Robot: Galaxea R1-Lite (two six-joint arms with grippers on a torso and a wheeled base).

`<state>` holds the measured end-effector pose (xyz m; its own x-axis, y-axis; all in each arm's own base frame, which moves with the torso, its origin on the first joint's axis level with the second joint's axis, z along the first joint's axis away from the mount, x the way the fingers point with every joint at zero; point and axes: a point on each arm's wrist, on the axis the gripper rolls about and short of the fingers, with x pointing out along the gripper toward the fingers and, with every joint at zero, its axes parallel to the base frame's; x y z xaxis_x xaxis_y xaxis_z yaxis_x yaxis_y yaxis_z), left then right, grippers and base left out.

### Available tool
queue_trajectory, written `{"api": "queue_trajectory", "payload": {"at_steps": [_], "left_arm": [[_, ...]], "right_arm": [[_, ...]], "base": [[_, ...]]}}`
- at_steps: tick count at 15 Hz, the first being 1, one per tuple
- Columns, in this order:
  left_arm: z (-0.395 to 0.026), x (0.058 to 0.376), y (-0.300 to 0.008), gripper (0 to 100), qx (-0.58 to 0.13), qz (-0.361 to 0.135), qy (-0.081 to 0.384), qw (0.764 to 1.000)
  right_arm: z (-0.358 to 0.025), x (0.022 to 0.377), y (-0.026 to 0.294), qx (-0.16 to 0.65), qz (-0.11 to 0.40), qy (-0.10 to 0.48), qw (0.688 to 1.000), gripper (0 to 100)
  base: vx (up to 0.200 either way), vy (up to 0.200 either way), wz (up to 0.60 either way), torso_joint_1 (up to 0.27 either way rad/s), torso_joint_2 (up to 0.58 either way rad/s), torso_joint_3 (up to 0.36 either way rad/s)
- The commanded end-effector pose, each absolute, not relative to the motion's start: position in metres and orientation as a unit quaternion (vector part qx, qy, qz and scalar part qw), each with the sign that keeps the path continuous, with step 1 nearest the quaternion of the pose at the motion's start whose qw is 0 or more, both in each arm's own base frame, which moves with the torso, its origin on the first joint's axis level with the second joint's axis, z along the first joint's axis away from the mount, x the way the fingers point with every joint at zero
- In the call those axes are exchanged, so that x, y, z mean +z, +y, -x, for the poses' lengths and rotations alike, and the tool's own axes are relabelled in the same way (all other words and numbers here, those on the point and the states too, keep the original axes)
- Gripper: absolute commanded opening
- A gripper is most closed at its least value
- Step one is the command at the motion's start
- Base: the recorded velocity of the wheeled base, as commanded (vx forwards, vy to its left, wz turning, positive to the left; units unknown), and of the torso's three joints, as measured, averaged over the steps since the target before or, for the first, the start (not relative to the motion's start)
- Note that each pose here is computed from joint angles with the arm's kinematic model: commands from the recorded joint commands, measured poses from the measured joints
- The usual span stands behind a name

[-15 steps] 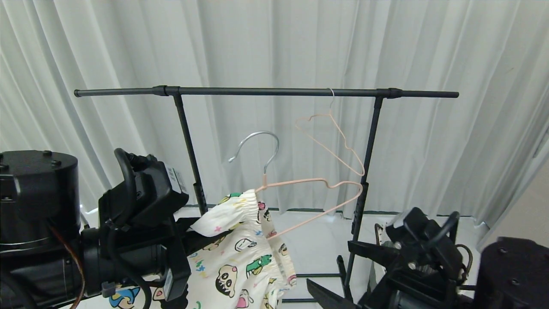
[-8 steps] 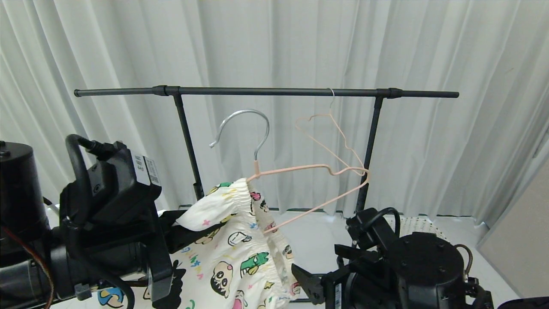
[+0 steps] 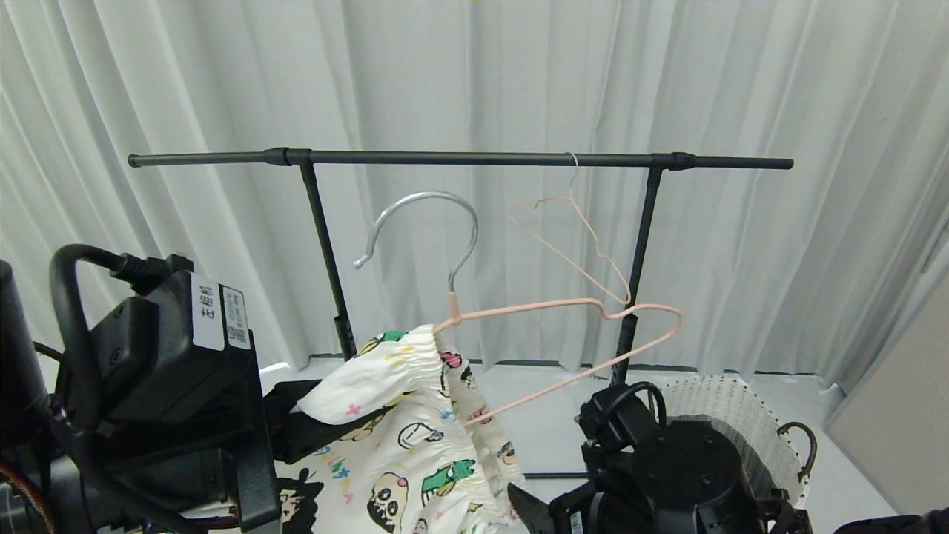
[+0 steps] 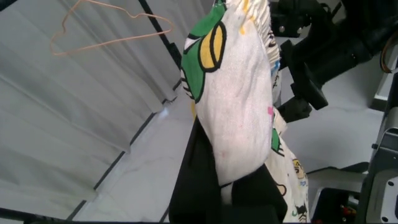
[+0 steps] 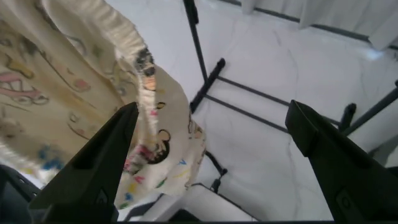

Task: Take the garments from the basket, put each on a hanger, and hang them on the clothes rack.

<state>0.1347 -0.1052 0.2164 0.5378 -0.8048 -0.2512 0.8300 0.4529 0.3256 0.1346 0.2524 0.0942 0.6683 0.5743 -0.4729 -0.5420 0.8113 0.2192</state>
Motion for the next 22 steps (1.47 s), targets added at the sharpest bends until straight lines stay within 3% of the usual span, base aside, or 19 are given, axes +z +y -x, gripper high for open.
{"api": "queue_trajectory", "payload": {"at_steps": [1,7,11,14,16,19,22], "left_arm": [[-0.134,0.216,-0.106,0,-0.481,-0.209,0.029,0.851],[-0.130,0.194,-0.089,0,-0.431,-0.219,0.072,0.872],[-0.131,0.178,-0.080,0,-0.413,-0.219,0.109,0.877],[-0.131,0.170,-0.075,0,-0.402,-0.219,0.128,0.880],[-0.129,0.159,-0.073,0,-0.396,-0.225,0.171,0.874],[-0.143,0.142,-0.077,0,-0.331,-0.254,0.248,0.874],[-0.156,0.152,-0.084,0,-0.289,-0.200,0.259,0.900]], "right_arm": [[-0.135,0.091,0.250,0.289,-0.018,0.276,0.917,100],[-0.180,0.090,0.214,0.123,0.014,0.248,0.961,100],[-0.209,0.100,0.194,0.074,0.034,0.224,0.971,100],[-0.221,0.111,0.193,0.065,0.027,0.206,0.976,100],[-0.226,0.130,0.200,0.077,0.005,0.177,0.981,100],[-0.227,0.163,0.207,0.097,0.002,0.129,0.987,100],[-0.195,0.184,0.210,0.148,0.015,0.126,0.981,100]], "base": [[0.000,0.000,0.00,0.000,0.00,0.000],[0.000,0.000,0.00,0.000,0.00,0.000],[0.000,0.000,0.00,0.000,0.00,0.000],[0.000,0.000,0.00,0.000,0.00,0.000],[0.000,0.000,0.00,0.000,0.00,0.000],[0.000,0.000,0.00,0.000,0.00,0.000],[0.000,0.000,0.00,0.000,0.00,0.000]]}}
